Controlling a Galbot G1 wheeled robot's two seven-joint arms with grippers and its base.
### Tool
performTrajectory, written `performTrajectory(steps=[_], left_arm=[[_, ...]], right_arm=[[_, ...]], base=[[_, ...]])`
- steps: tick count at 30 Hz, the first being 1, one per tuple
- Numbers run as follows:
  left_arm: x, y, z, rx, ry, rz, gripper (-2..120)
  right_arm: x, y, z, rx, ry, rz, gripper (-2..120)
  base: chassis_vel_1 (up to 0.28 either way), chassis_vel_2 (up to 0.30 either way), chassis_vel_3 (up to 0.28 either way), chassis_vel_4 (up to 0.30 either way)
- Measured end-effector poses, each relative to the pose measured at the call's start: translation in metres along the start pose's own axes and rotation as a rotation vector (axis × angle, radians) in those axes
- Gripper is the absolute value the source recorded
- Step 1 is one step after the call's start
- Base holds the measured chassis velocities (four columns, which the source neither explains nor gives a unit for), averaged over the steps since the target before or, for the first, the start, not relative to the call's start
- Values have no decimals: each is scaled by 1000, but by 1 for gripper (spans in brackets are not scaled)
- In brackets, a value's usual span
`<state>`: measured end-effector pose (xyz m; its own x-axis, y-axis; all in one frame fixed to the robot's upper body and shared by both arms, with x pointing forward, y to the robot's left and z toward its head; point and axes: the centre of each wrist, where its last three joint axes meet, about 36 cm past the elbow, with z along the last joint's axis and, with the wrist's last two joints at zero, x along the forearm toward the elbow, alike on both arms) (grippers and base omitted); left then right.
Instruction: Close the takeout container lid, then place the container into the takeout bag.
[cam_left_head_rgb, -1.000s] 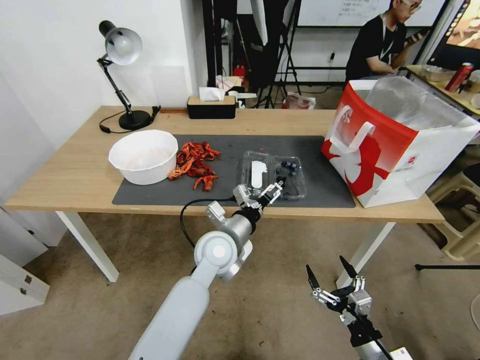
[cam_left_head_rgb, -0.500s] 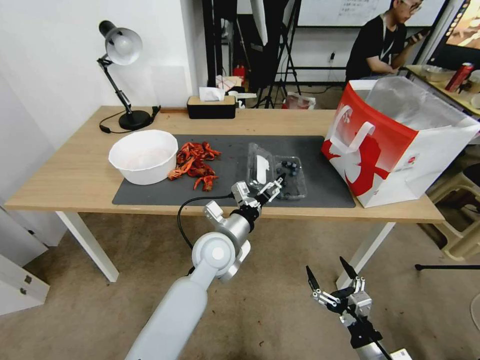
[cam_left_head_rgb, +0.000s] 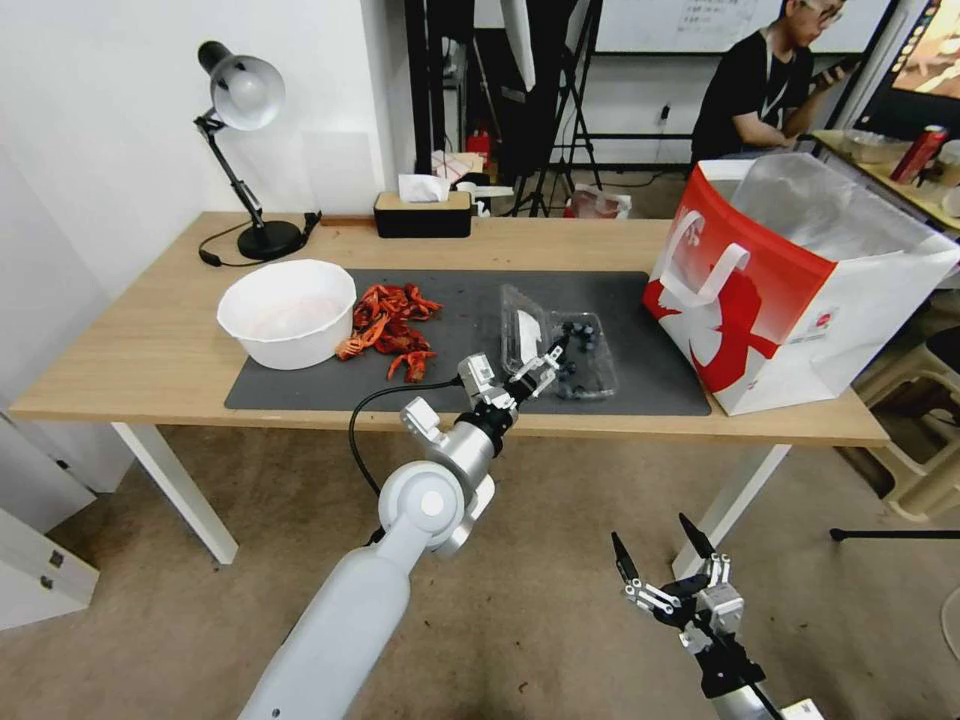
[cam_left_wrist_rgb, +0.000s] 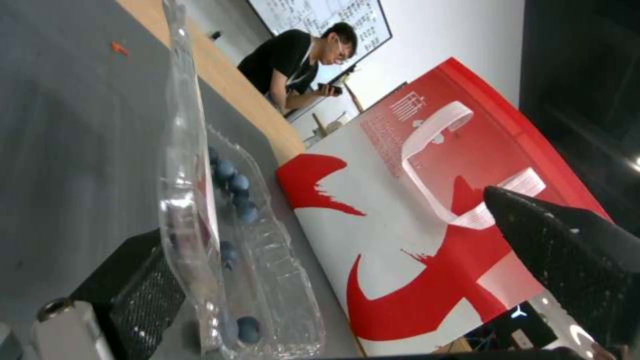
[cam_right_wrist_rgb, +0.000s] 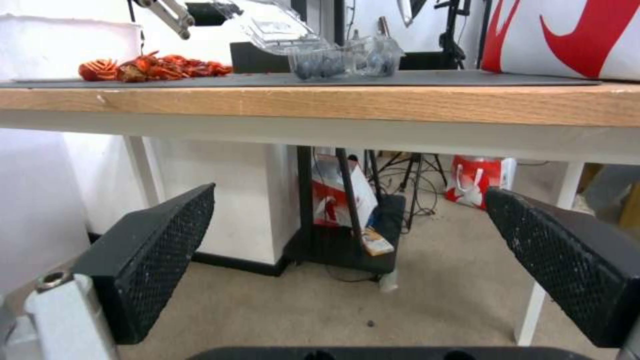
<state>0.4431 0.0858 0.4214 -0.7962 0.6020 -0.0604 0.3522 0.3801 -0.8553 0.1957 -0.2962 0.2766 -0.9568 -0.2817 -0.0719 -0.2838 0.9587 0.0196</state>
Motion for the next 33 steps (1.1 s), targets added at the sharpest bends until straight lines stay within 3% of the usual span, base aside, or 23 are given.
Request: performTrajectory(steps=[18, 33], left_arm=[[-8, -2, -6, 7, -7, 95, 100], [-24, 3, -9, -23, 55, 163, 100]], right_arm=[[-1, -2, -1, 6, -2, 1, 100], [-2, -4, -3, 11, -2, 5, 100]], base=[[0, 0, 0, 0], [0, 0, 0, 0]])
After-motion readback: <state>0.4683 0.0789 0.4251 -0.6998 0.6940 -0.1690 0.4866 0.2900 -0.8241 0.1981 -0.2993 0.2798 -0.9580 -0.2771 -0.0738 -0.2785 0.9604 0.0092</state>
